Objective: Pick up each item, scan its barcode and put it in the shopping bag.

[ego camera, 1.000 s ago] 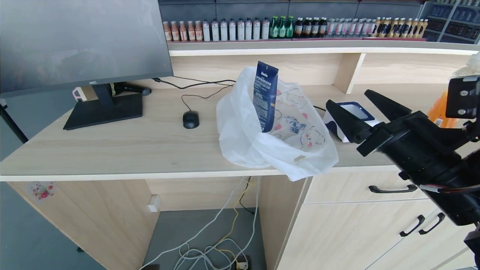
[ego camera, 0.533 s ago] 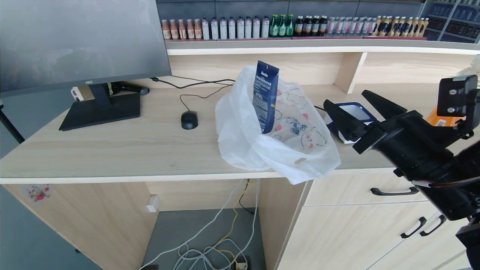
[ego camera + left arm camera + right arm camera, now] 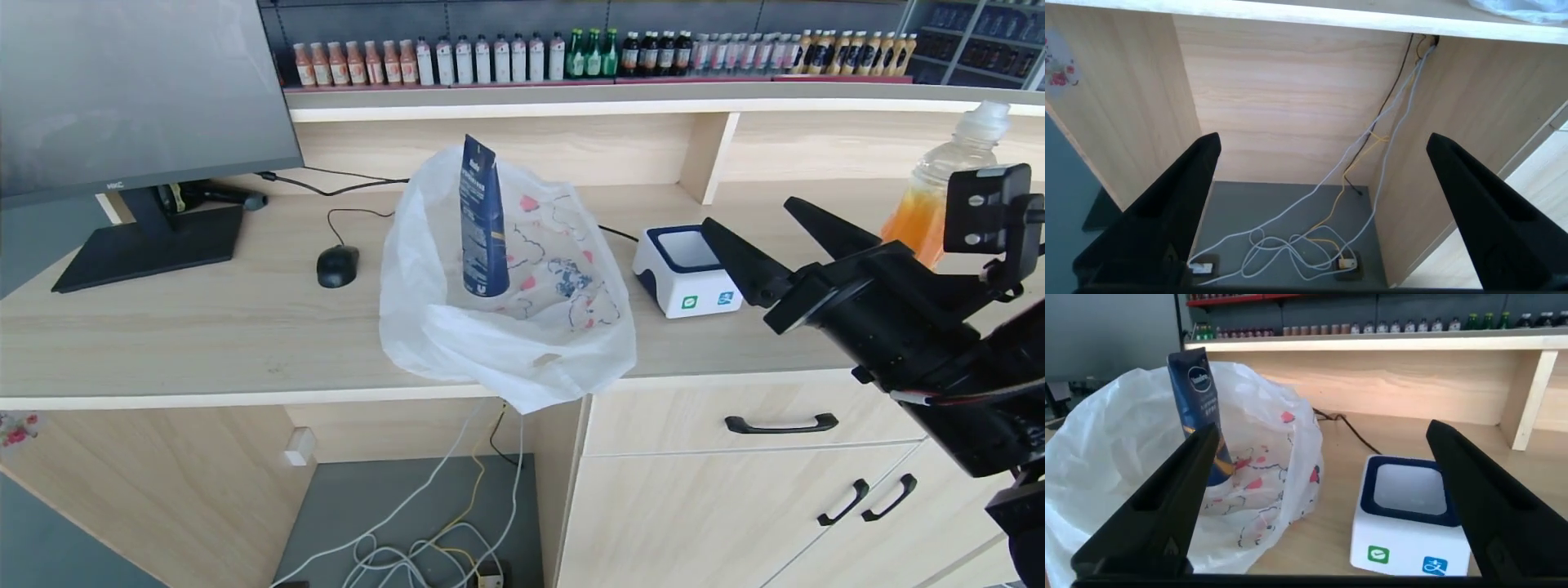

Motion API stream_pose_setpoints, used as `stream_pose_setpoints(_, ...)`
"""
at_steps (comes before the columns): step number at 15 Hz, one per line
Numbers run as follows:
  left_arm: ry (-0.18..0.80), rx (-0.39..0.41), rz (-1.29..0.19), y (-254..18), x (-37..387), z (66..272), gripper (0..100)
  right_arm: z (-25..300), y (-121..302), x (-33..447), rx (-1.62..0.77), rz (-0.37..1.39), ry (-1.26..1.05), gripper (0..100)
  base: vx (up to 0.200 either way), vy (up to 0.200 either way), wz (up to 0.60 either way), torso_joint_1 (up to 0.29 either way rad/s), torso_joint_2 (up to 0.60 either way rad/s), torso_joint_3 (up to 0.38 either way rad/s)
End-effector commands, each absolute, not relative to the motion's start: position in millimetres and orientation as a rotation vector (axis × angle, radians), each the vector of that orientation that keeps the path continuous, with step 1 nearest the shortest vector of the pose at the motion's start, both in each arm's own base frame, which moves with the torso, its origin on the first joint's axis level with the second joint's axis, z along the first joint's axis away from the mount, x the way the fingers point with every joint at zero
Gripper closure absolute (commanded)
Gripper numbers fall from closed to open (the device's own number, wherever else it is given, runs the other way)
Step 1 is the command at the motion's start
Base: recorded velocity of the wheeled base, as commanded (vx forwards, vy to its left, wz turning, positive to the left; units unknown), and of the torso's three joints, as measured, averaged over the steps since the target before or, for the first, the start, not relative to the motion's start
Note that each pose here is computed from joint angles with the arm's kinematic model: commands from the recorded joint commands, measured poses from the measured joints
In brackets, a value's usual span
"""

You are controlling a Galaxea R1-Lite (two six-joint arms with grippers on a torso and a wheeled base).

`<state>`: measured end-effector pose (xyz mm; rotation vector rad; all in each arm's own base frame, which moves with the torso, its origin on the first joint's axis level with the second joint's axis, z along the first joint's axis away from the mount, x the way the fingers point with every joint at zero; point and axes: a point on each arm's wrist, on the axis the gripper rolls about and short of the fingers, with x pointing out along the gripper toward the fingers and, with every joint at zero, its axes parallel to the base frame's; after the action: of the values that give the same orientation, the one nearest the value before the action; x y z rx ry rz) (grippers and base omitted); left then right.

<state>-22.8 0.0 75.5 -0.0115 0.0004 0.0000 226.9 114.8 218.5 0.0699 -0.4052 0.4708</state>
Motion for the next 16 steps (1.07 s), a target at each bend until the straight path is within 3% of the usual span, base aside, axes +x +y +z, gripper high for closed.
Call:
stream_pose_setpoints(1, 0.000, -0.012, 0.000, 0, -23, 75, 0, 218, 115, 227, 0.069, 0.472, -0.402, 0, 0.000, -0.200, 0.00, 0.012, 0.00, 0.002)
stream_pose_setpoints(16, -0.002, -0.015, 0.000, 0, -23, 76, 0, 218, 111, 218, 0.062, 0.472, -0.406, 0, 0.000, -0.200, 0.00, 0.002, 0.00, 0.003)
